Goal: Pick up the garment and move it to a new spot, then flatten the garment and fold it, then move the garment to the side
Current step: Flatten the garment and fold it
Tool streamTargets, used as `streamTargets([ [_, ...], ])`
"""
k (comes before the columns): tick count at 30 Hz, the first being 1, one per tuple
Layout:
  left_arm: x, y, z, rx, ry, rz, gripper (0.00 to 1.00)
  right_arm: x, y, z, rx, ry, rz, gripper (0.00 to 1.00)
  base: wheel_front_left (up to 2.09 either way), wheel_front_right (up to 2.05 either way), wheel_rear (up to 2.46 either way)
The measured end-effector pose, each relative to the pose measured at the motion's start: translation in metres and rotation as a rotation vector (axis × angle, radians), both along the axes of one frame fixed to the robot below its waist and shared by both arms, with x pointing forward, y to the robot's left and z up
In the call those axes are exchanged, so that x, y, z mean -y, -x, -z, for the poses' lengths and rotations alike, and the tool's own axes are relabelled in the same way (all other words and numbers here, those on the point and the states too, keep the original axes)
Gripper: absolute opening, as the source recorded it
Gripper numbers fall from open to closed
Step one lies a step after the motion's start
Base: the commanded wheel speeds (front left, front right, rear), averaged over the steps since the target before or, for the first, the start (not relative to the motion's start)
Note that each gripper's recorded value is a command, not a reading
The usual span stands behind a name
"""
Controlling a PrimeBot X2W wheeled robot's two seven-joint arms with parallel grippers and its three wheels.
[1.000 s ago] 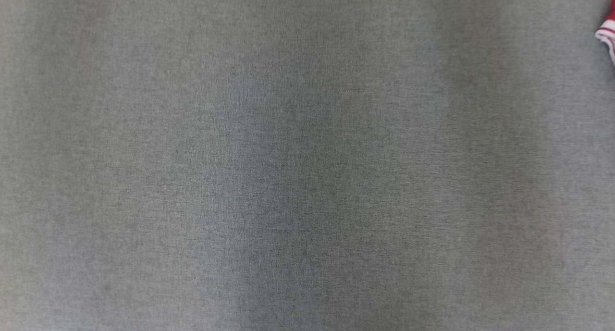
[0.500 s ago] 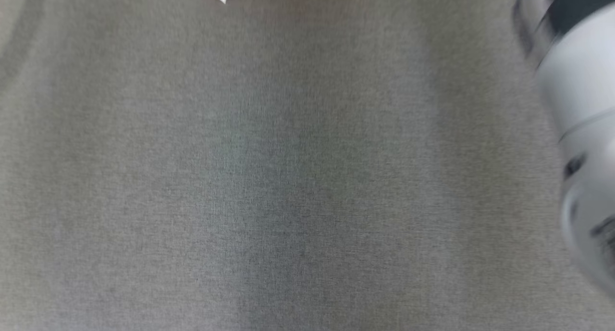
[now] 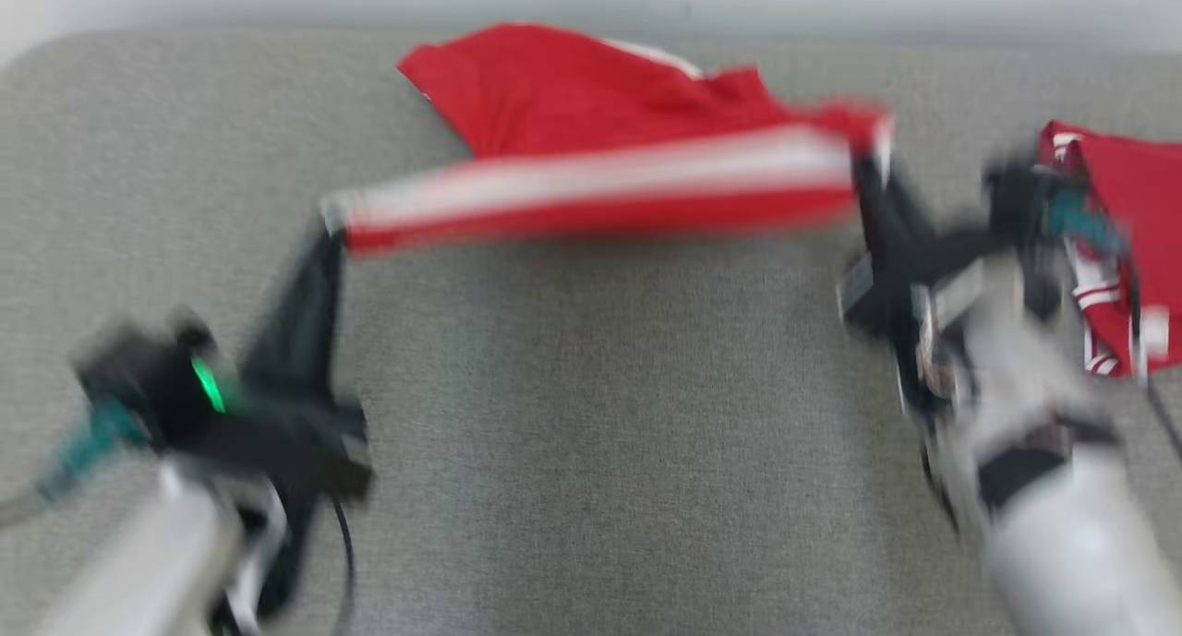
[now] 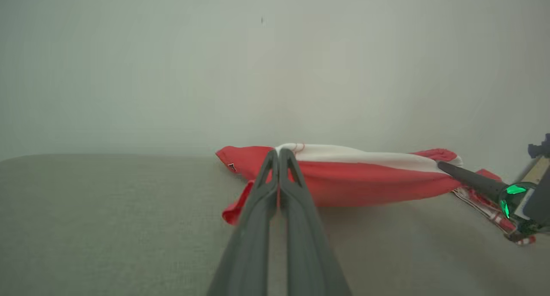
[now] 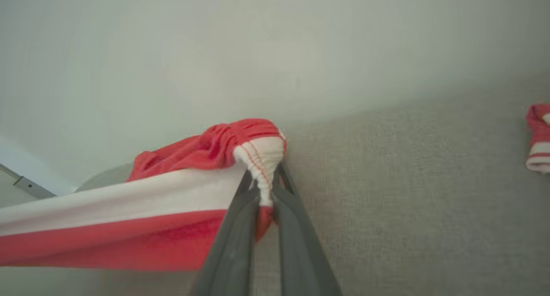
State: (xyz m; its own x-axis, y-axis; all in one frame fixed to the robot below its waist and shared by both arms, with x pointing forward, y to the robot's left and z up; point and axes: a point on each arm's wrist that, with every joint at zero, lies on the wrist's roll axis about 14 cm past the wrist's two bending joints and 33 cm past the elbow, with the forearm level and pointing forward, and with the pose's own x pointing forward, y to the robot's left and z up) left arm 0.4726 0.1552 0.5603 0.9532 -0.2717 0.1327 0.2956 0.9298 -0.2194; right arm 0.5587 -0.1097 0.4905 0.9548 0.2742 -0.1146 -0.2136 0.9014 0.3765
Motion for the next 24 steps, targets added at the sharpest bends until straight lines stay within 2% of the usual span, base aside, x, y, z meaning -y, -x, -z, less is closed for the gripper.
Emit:
streamTargets([
  [5, 0.007, 0.049, 0.048, -0.131, -0.022, 0.000, 0.00, 0.010, 0.067, 0.051, -0.111, 0.005, -0.028, 0.00, 0.00, 0.00, 0.00],
  [10, -0.001, 0.086, 0.080, -0.223, -0.026, -0.057, 0.00, 0.016, 0.117, 0.072, -0.171, -0.004, -0.036, 0.00, 0.00, 0.00, 0.00],
  [20, -0.007, 0.140, 0.123, -0.344, -0.025, -0.117, 0.00, 0.028, 0.185, 0.090, -0.249, -0.016, 0.007, 0.00, 0.00, 0.00, 0.00],
  [24, -0.009, 0.147, 0.128, -0.358, -0.017, -0.127, 0.00, 0.028, 0.194, 0.089, -0.257, -0.012, 0.011, 0.00, 0.00, 0.00, 0.00],
])
